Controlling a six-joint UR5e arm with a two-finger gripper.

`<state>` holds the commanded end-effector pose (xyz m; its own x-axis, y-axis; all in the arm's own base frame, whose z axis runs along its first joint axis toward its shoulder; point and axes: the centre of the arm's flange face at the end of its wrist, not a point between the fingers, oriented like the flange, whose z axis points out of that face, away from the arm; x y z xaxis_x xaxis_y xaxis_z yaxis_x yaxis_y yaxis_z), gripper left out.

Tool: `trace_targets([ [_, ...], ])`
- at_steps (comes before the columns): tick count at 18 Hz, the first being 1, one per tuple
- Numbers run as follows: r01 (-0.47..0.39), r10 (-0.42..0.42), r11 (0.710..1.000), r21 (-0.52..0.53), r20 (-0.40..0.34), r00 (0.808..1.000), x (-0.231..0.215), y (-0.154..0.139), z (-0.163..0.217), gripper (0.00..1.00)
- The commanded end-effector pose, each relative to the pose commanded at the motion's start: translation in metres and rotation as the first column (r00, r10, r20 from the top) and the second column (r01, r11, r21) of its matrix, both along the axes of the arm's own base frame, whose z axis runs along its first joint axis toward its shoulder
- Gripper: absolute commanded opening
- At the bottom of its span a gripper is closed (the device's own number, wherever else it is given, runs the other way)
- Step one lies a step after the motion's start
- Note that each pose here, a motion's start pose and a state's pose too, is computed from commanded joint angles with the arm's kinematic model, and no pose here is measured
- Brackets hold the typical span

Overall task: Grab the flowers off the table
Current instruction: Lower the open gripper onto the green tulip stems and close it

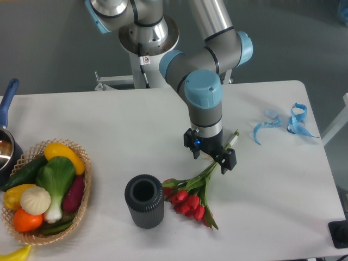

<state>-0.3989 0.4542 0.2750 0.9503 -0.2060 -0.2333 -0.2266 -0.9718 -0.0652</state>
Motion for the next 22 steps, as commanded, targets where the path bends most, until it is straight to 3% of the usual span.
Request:
trace_targets([
  [12, -0.02, 0.02, 1.0, 0.006, 0.008, 1.0, -0.001, 0.002, -0.015, 1.0],
  [22, -0.005, 0.009, 0.999, -0.048, 0.074, 0.997, 0.002, 0.012, -0.066, 1.0],
])
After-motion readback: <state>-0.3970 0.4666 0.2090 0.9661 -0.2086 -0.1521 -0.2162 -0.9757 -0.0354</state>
